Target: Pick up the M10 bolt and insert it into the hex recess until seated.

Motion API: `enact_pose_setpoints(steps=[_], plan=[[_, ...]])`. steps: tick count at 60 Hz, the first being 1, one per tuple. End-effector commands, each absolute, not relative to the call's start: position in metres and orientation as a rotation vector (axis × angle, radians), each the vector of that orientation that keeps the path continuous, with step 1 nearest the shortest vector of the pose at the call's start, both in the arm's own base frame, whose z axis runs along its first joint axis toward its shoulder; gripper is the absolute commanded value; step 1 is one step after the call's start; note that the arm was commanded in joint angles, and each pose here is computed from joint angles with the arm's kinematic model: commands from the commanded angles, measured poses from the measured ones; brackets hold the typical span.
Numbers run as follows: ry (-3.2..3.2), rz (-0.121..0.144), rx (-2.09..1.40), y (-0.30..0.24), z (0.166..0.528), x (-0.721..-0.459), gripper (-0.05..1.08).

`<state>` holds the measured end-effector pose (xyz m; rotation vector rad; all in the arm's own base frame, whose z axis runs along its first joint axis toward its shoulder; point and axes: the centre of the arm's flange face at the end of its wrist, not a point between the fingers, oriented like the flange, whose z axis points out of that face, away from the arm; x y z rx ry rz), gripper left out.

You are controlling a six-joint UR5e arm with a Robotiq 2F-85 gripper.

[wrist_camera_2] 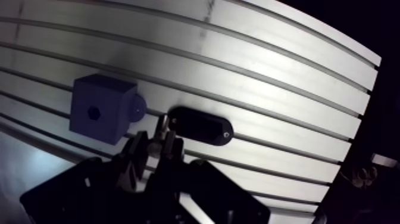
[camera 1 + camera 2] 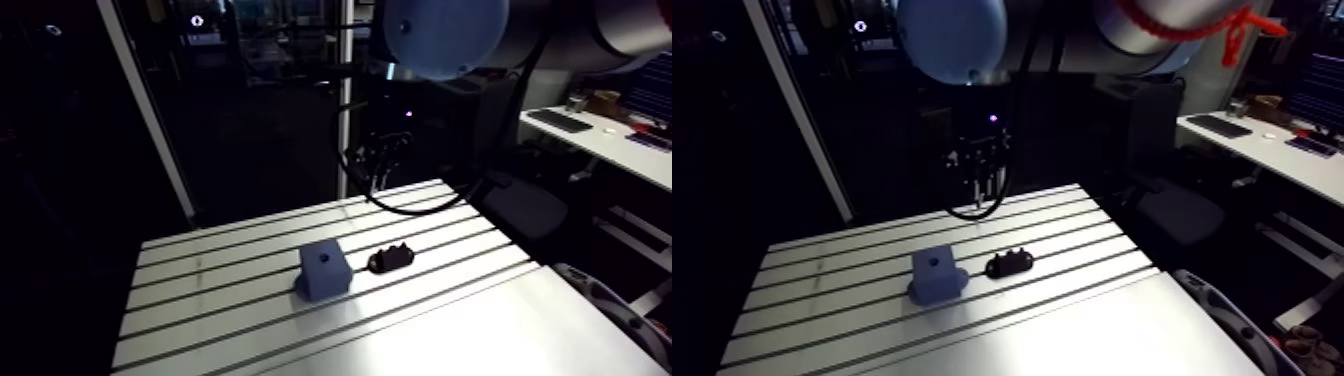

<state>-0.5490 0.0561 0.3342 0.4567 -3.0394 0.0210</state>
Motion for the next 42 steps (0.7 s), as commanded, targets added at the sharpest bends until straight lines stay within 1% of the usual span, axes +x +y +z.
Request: enact_pose_setpoints(steps=[1, 7, 8, 15, 16, 17, 18, 19, 20, 22, 27, 29, 35, 40, 42], plan=[[-3.144, -0.014, 0.614, -0.005, 0.388, -0.557, 0.96], [-3.177, -0.017, 0.660, -0.015, 0.391, -0.559, 0.97], [-3.184, -0.012, 0.675, -0.020, 0.393, -0.559, 0.97], [-3.236, -0.009, 0.682, -0.031, 0.392, -0.560, 0.97], [-3.257, -0.017, 0.694, -0.037, 0.389, -0.560, 0.97], [-3.257, -0.017, 0.694, -0.037, 0.389, -0.560, 0.97], [-3.268, -0.034, 0.708, -0.045, 0.389, -0.560, 0.97], [-3.268, -0.034, 0.708, -0.045, 0.389, -0.560, 0.97], [-3.269, -0.042, 0.720, -0.050, 0.389, -0.559, 0.97], [-3.269, -0.043, 0.726, -0.052, 0.390, -0.559, 0.97], [-3.273, -0.039, 0.728, -0.054, 0.388, -0.561, 0.97], [-3.286, -0.031, 0.733, -0.054, 0.384, -0.563, 0.97], [-3.301, -0.022, 0.737, -0.054, 0.379, -0.564, 0.97], [-3.305, -0.023, 0.741, -0.053, 0.376, -0.564, 0.97], [-3.307, -0.030, 0.743, -0.053, 0.375, -0.564, 0.97]])
